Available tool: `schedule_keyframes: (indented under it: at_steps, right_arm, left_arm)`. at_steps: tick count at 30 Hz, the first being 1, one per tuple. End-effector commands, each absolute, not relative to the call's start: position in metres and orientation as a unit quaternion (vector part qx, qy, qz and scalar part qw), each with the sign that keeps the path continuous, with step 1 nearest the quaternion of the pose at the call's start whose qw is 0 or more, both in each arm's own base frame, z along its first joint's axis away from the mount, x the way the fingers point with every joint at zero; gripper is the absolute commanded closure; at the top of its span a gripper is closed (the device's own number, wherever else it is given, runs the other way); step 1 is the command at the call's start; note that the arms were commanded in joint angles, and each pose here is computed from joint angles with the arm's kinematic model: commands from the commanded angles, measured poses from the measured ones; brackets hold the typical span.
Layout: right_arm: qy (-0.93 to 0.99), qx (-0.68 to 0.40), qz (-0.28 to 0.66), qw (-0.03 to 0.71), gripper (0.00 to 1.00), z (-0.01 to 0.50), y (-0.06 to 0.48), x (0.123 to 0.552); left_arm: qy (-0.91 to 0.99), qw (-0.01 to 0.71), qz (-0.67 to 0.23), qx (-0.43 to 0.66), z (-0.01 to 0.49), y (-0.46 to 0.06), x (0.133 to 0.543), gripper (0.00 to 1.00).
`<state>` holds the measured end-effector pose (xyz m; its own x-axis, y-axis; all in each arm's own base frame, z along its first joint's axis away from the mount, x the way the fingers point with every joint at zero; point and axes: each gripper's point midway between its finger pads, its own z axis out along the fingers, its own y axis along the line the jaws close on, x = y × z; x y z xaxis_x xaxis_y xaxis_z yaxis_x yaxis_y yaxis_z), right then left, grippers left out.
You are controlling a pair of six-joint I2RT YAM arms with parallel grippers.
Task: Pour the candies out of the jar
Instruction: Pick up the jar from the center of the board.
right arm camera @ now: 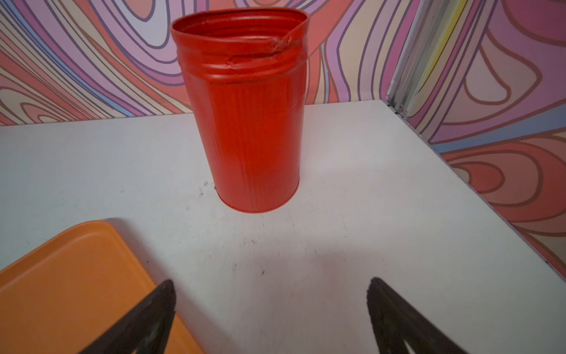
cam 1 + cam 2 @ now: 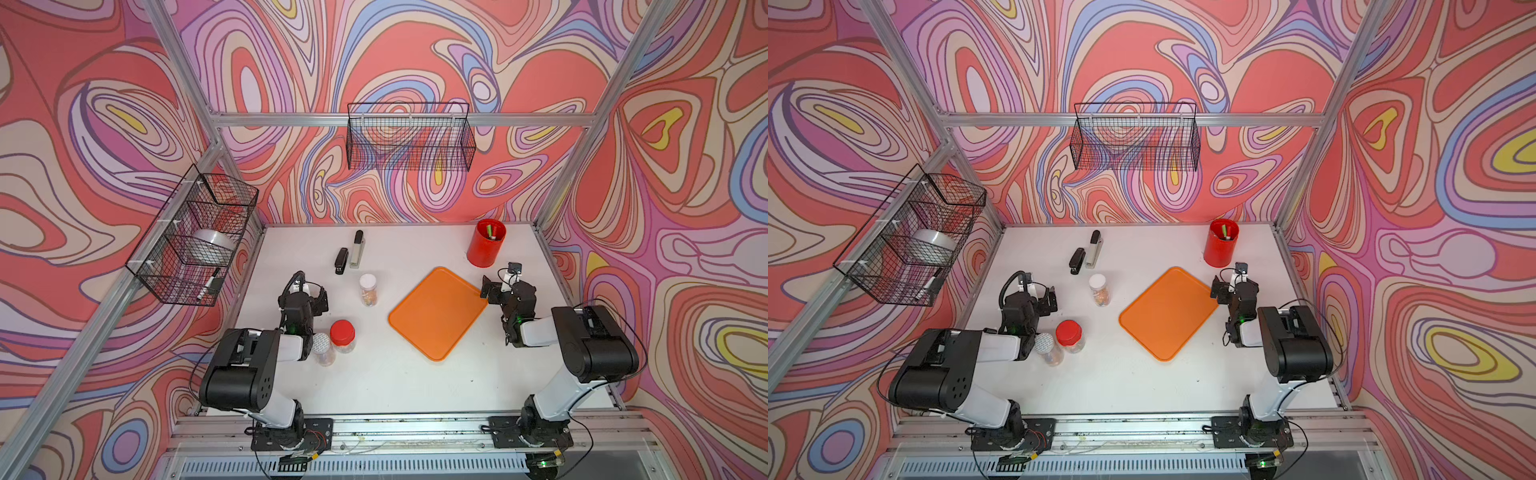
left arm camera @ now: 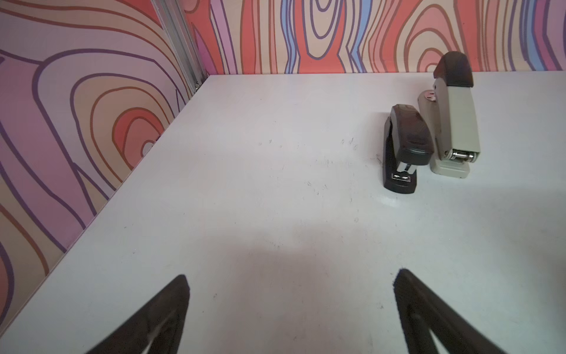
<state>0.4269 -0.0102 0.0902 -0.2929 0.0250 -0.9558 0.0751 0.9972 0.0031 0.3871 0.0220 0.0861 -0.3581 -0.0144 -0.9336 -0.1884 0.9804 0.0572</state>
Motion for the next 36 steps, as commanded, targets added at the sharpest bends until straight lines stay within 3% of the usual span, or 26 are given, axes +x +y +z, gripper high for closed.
schedule_keyframes:
  at_steps: [1,31,36]
  right_arm:
    - [0.802,0.03,-0.02,0.596,0.02,0.091,-0.01,0.428]
    - [0.802,0.031,-0.02,0.596,0.02,0.091,-0.01,0.428]
    - [0.799,0.041,-0.032,0.599,0.04,0.118,-0.015,0.427]
  left_arm:
    - [0.815,0.572,0.076,-0.064,0.091,0.023,0.39,0.0]
    - [0.816,0.571,0.074,-0.061,0.091,0.023,0.39,0.0]
    - [0.813,0.574,0.074,-0.065,0.097,0.024,0.389,0.0]
